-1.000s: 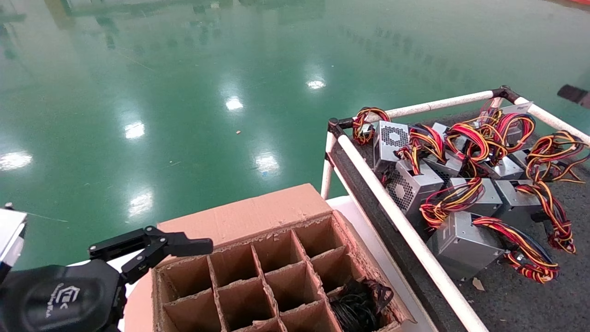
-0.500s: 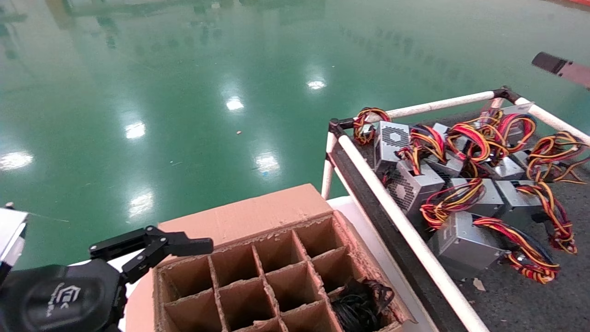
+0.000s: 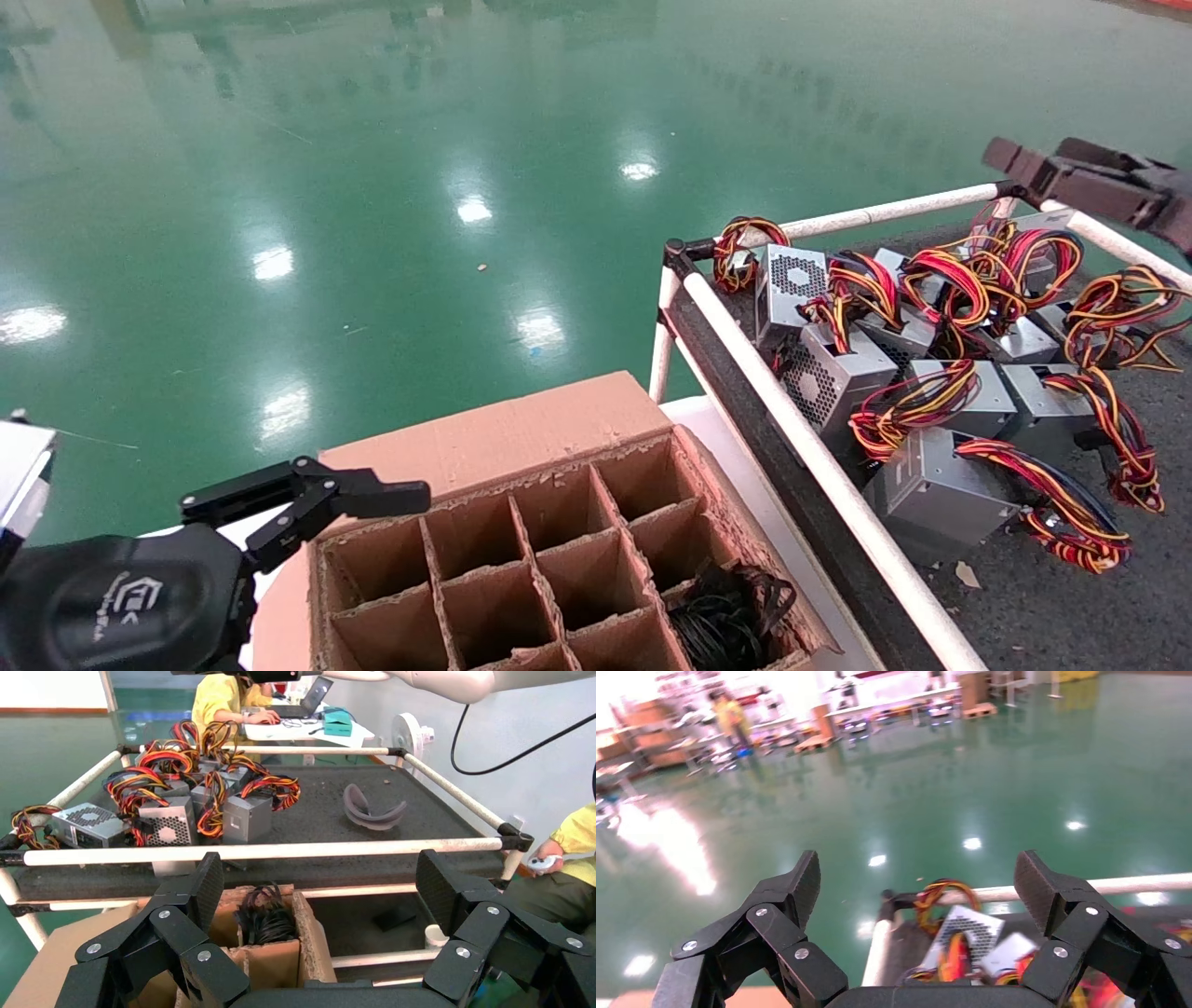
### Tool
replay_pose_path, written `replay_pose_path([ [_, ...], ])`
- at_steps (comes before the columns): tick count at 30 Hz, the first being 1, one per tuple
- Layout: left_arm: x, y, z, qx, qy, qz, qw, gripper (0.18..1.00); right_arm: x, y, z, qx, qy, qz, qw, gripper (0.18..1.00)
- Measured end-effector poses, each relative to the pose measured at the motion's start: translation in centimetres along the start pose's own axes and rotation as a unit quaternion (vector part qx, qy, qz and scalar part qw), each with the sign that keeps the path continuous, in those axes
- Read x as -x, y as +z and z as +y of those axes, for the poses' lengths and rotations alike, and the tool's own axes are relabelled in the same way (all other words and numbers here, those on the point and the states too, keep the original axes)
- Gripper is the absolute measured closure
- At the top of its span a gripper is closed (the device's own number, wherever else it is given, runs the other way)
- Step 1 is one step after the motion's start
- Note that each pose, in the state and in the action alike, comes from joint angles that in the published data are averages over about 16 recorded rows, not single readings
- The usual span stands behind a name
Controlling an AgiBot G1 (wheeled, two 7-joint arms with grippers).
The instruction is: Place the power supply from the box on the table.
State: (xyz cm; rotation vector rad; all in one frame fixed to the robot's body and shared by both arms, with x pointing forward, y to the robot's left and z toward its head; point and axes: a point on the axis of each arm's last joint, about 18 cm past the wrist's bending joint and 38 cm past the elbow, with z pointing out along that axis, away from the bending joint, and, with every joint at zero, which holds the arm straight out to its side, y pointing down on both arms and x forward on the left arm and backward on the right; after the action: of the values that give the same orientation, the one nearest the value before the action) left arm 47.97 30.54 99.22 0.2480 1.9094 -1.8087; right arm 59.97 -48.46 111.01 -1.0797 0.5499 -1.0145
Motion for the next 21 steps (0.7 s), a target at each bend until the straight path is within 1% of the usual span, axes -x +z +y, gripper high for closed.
replay_pose_path([
  [6,0.0,0.0,0.0,0.000,0.000,0.000,1.0000,0.184,3.0,0.0,0.7,0.010,-0.027,-0.060,0.998,0.179],
  [11,0.0,0.0,0.0,0.000,0.000,0.000,1.0000,0.184,5.8,-0.2,1.6,0.019,-0.046,-0.112,0.992,0.179],
  [16,0.0,0.0,0.0,0.000,0.000,0.000,1.0000,0.184,8.7,-0.6,2.5,0.029,-0.062,-0.167,0.984,0.179],
  [21,0.0,0.0,0.0,0.000,0.000,0.000,1.0000,0.184,11.7,-1.2,3.6,0.039,-0.076,-0.224,0.971,0.179],
])
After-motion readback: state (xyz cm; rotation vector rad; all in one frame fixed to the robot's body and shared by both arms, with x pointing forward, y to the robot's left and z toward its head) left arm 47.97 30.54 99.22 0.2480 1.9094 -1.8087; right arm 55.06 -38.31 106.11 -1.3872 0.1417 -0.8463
